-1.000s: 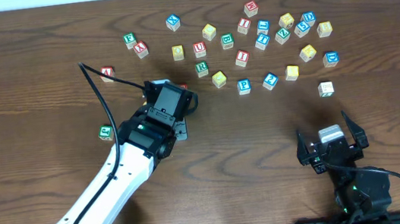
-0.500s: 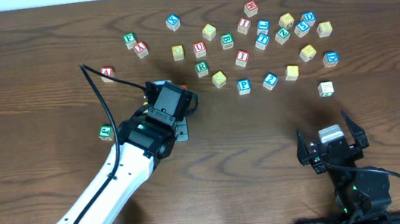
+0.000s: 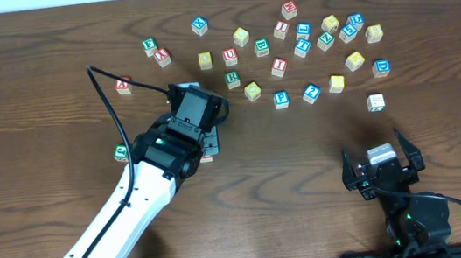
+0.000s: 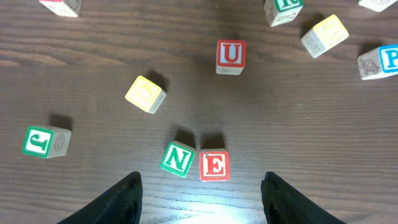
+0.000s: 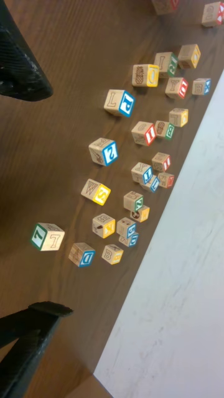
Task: Spell out NEURIPS
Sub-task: 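Move the left gripper over the red U block at the back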
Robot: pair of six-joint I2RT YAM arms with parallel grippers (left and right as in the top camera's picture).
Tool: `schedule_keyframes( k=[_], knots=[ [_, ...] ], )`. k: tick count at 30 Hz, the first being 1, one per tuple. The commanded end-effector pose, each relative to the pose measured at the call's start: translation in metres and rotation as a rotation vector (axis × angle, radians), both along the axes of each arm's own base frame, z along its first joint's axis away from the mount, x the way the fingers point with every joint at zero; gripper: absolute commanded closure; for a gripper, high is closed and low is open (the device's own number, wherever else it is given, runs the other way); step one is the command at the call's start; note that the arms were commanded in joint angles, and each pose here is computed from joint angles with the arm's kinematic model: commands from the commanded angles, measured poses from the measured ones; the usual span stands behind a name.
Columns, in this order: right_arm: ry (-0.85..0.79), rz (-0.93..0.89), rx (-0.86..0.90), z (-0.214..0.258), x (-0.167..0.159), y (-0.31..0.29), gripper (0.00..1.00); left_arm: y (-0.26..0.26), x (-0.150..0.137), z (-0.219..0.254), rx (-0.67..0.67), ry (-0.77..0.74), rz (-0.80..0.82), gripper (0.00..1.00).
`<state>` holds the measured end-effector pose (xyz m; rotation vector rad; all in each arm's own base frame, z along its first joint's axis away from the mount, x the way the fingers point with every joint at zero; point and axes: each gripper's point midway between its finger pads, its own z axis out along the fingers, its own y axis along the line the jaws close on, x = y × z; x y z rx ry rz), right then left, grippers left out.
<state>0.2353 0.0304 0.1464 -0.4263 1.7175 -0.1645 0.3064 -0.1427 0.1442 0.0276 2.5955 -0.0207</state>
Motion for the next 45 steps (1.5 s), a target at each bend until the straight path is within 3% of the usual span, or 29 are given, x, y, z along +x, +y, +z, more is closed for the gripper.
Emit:
schedule_keyframes(
  k=[1, 11, 16, 26, 37, 45],
  knots=[
    [-0.001, -0.014, 0.013, 0.0, 0.0, -0.003, 0.01, -0.003, 0.007, 0.017, -0.004, -0.03, -0.023, 0.4],
    [-0.001, -0.014, 0.013, 0.0, 0.0, -0.003, 0.01, -0.002, 0.032, 0.04, 0.04, -0.021, -0.046, 0.39],
    [-0.001, -0.014, 0.013, 0.0, 0.0, -0.003, 0.01, -0.011, 0.053, 0.042, -0.011, 0.028, -0.082, 0.39],
    [-0.001, -0.014, 0.013, 0.0, 0.0, -0.003, 0.01, -0.022, 0.092, 0.012, 0.007, 0.139, -0.095, 0.39],
    [-0.001, -0.014, 0.013, 0.0, 0.0, -0.003, 0.01, -0.044, 0.094, -0.051, -0.01, 0.317, -0.185, 0.39],
    [-0.001, -0.014, 0.013, 0.0, 0.0, -0.003, 0.01, -0.043, 0.097, -0.062, -0.006, 0.33, -0.178, 0.36]
  ],
)
